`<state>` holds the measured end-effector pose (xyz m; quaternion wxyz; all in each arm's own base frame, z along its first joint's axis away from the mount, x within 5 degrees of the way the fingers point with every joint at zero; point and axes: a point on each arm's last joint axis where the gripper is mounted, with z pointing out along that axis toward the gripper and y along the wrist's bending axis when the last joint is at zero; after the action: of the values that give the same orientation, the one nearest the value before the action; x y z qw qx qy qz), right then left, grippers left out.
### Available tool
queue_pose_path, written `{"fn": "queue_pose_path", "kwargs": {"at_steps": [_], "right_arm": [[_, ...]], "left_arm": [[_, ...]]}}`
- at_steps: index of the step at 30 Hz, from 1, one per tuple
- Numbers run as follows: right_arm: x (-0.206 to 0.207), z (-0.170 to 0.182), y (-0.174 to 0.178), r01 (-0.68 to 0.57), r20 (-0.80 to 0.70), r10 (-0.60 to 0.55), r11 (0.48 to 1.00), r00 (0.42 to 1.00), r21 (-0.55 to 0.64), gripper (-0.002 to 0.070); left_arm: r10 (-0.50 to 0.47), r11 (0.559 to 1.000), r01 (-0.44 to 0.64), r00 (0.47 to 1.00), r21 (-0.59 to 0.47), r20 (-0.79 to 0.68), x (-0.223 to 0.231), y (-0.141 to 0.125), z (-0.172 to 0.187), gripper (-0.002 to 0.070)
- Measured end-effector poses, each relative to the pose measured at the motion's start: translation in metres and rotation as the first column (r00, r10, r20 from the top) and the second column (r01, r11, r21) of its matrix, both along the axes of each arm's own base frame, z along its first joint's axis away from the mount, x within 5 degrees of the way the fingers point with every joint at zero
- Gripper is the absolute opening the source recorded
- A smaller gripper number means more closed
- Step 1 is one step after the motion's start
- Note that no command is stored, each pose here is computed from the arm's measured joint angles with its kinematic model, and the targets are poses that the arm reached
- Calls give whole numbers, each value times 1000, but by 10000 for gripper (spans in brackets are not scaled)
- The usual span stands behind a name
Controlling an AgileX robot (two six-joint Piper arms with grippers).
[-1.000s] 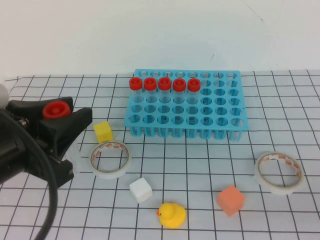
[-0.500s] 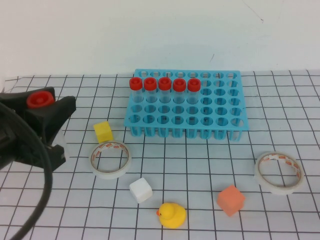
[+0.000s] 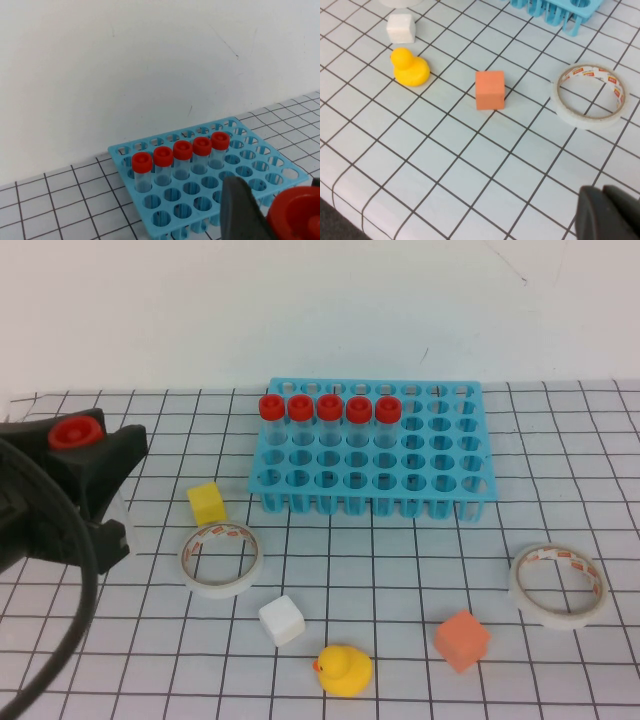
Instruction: Place the test tubes
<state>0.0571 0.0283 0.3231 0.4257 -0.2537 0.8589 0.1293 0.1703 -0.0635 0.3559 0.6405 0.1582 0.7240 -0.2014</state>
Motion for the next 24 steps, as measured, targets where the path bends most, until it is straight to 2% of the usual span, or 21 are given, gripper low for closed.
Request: {"fn": "queue_pose_path", "kwargs": {"at_steps": [8, 10, 13, 16, 20, 24], "right_arm": [[0, 0, 0, 1, -1, -1, 1000, 1000, -2, -1], [0, 0, 0, 1, -1, -1, 1000, 1000, -2, -1], [0, 0, 0, 2, -2, -2, 1000, 1000, -3, -1], [0, 0, 0, 3, -3, -3, 1000, 1000, -5, -1], [0, 0, 0, 3, -3, -3, 1000, 1000, -5, -1], [0, 0, 0, 3, -3, -3, 1000, 1000, -5, -1]], "left_arm": [[3, 1000, -4, 997, -17, -79, -1, 0, -5, 239], [45, 997, -53, 989, -56, -141, 0, 3, -8, 239], [122, 969, -173, 956, -174, -268, 3, 9, -13, 239], [203, 940, -276, 926, -203, -320, 5, 16, -16, 239], [286, 923, -337, 924, -188, -254, 9, 23, -12, 239], [303, 922, -341, 930, -183, -206, 13, 24, -9, 239]]}}
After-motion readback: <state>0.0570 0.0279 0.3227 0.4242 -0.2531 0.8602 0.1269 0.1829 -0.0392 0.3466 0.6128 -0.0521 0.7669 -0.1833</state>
